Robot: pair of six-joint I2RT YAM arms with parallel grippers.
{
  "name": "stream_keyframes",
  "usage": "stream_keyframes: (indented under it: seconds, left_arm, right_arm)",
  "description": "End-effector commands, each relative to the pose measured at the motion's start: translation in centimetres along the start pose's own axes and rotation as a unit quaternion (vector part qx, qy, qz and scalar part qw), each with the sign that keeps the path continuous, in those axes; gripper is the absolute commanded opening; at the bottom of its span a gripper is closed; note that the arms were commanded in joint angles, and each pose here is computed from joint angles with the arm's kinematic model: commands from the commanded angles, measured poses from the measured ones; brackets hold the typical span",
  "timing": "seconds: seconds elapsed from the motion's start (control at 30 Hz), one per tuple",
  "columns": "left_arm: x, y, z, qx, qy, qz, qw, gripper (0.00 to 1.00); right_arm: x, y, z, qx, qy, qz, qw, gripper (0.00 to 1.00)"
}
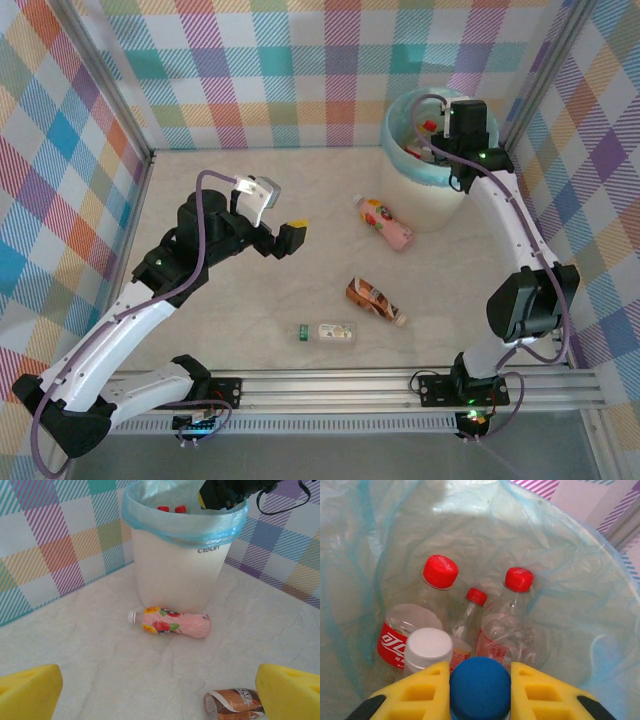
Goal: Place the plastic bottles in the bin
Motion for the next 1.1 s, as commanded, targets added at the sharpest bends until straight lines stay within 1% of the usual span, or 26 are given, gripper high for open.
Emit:
stream_keyframes:
  seconds: [0.0, 0.07, 0.1, 0.2, 0.37, 0.47, 0.67, 0.83, 0.93, 1.07]
  left_arm:
    - [-0.2, 0.0, 0.2, 0.004, -0.002, 0.0, 1.0, 0.99]
    - [-0.2, 0.1, 0.2, 0.004, -0.001, -0.002, 1.0, 0.99]
    - [-0.2, 0.2, 0.2, 0.005, -0.002, -0.002, 1.0, 0.99]
    - [-0.2, 0.3, 0.2, 0.006, -0.003, -0.001, 1.0, 0.99]
    - [-0.2, 0.5, 0.0, 0.007, -0.002, -0.001, 1.0, 0.99]
    - [-0.2, 0.6, 0.0, 0.007, -0.001, 0.0, 1.0, 0.99]
    - [-0.2, 1.2, 0.3, 0.02, 0.0, 0.004, 1.0, 0.99]
    - [0.0, 2.0, 0.7, 0.04, -0.004, 0.001, 0.999, 0.99]
    - [-0.2, 2.7, 1.2, 0.066, -0.004, 0.01, 0.998, 0.98]
    - [-0.9, 3.9, 2.3, 0.12, 0.004, 0.049, 0.992, 0.96]
  right_arm:
    - [0.7, 1.9, 2.8, 0.065, 0.014, -0.023, 0.998, 0.19]
    - [0.7, 2.2, 2.7, 0.067, 0.017, -0.027, 0.997, 0.24]
    - [0.7, 2.2, 2.6, 0.068, 0.018, -0.028, 0.997, 0.29]
    - [0.8, 2.0, 2.0, 0.066, 0.028, -0.039, 0.997, 0.35]
    - [0.5, 0.4, 0.4, 0.037, 0.055, -0.054, 0.996, 0.47]
    - [0.1, -1.2, -0.7, 0.011, 0.072, -0.06, 0.996, 0.51]
    - [-0.7, -4.8, -2.5, -0.04, 0.101, -0.079, 0.991, 0.54]
    - [-0.9, -7.1, -3.2, -0.067, 0.117, -0.096, 0.986, 0.55]
    - [-0.9, -8.3, -3.4, -0.081, 0.124, -0.106, 0.983, 0.55]
    - [-0.7, -10.2, -3.5, -0.109, 0.126, -0.125, 0.978, 0.55]
Point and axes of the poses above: each hand's point on the last joint's axis, 136 mm out from that joint toward the fingers, its own y axis out along the fingers, its own x axis along the line the jaws close on, z = x × y, the point moved 6 cm from there along -y, back along the fingers, and after that the axes turned 10 degrees about -y, right-handed, at the moved point
